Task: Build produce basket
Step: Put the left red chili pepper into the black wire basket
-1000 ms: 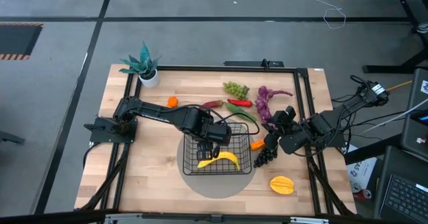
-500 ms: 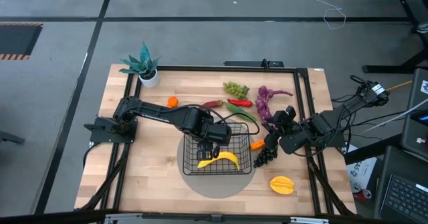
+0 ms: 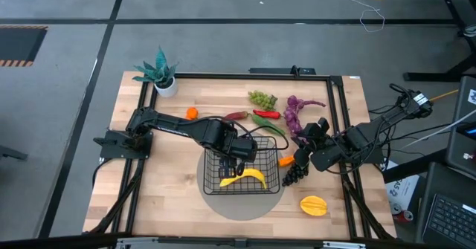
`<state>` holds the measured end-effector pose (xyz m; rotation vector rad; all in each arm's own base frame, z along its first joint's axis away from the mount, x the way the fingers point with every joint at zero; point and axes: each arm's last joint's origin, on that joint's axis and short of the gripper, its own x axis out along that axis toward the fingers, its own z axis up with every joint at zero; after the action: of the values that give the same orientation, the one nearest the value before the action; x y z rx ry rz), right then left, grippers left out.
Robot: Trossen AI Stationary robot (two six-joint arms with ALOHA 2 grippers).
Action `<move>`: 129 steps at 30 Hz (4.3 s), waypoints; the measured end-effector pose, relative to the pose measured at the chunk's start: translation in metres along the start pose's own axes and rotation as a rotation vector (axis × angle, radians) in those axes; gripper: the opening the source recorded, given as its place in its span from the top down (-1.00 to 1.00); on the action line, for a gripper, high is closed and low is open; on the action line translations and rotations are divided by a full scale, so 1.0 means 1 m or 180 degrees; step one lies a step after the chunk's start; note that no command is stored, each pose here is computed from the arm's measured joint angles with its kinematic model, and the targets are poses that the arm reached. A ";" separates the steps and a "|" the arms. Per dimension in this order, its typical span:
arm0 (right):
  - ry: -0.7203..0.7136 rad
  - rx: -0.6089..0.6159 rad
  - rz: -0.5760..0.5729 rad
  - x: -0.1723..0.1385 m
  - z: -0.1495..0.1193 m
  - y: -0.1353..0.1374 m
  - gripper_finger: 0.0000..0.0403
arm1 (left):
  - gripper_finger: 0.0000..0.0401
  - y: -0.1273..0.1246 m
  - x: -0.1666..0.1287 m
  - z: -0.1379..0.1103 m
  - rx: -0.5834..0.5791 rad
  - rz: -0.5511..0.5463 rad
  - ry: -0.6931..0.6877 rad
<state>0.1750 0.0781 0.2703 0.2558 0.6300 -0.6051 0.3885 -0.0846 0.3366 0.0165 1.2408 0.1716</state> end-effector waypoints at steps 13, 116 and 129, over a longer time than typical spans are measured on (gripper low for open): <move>0.0001 -0.0002 -0.0002 0.000 0.000 0.000 0.35 | 0.07 0.039 0.002 -0.007 0.0461 0.0315 0.0509; 0.0139 0.0022 0.0090 0.000 -0.001 0.001 0.35 | 0.22 0.221 0.203 -0.089 -0.0698 -0.0183 -0.0116; 0.0135 0.0035 0.0100 0.000 -0.001 0.001 0.35 | 0.79 0.229 0.189 -0.062 -0.0839 0.0023 -0.0441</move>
<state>0.1753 0.0796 0.2694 0.2890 0.6624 -0.5742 0.3616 0.1627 0.1628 -0.1924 1.0724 0.3336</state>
